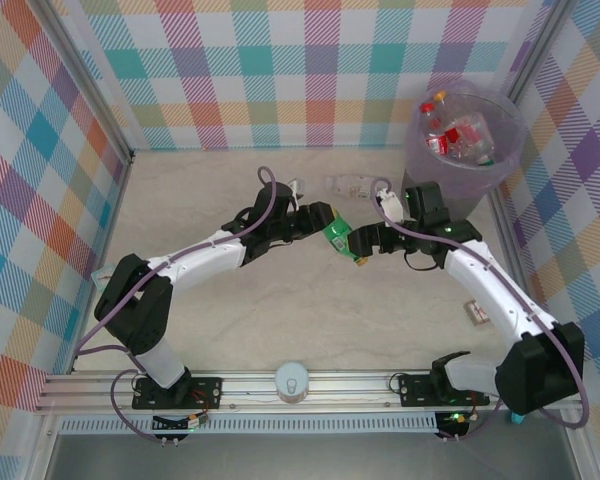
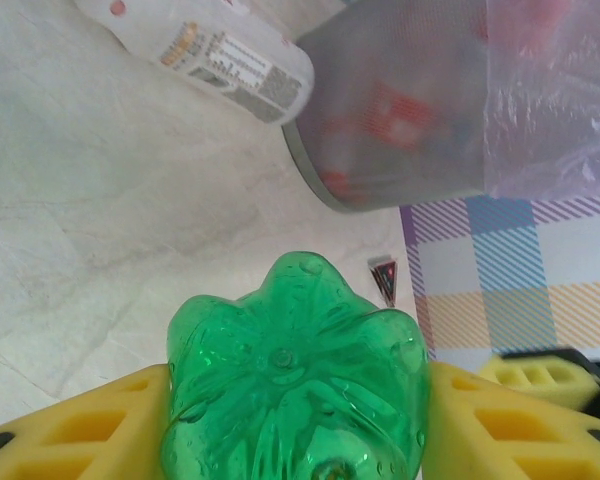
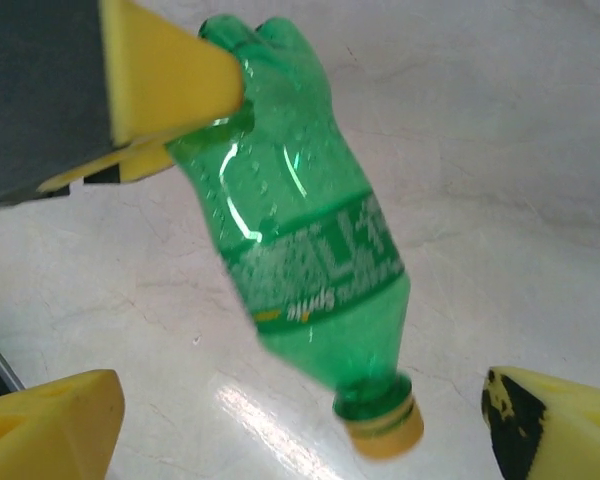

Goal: Put the plastic bottles in the bin

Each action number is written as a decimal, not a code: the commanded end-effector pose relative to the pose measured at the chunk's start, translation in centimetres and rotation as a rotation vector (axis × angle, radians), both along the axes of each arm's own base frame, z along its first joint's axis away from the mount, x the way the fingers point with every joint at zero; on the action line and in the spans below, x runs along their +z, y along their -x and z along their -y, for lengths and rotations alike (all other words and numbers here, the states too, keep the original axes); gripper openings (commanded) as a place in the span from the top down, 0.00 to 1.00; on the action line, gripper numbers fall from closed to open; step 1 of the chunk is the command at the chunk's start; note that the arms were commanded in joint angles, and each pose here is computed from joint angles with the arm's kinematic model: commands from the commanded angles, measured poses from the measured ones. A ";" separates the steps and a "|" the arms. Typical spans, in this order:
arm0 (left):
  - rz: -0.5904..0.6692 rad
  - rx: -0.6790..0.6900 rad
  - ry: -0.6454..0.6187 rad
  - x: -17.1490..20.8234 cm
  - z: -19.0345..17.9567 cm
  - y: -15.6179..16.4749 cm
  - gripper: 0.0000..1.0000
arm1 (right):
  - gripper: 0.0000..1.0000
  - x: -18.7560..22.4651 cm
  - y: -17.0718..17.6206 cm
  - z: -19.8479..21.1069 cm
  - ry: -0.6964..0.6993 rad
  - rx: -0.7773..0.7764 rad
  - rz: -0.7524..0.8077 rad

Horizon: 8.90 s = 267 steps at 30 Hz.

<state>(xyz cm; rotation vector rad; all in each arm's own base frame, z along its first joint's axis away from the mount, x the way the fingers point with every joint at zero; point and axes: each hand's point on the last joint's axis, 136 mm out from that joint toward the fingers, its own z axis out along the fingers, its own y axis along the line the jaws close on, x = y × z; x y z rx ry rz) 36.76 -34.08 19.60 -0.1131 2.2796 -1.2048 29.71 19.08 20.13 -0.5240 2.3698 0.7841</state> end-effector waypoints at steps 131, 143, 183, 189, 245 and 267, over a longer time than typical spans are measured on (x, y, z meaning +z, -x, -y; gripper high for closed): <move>0.028 0.123 -0.112 -1.7 -5.2 1.5 0.00 | 0.16 20.9 -17.2 26.8 0.321 -0.841 0.370; 0.014 0.310 -0.158 -2.0 -10.3 1.8 0.00 | 0.13 20.6 -13.3 9.8 0.352 -0.414 0.589; 0.025 0.298 -0.297 -0.2 -16.3 7.4 0.00 | 0.01 -14.5 -25.9 -1.9 0.650 0.254 0.111; 0.018 0.301 -0.301 -0.7 -16.2 7.2 0.00 | 0.08 -14.6 -25.4 -1.8 0.632 0.232 0.110; 0.021 0.289 -0.270 -1.1 -15.0 6.1 0.00 | 0.40 27.9 -29.6 17.3 0.243 -0.684 0.897; 0.022 0.285 -0.265 -0.6 -15.1 6.4 0.00 | 0.36 23.3 -37.9 17.8 0.164 -0.699 1.026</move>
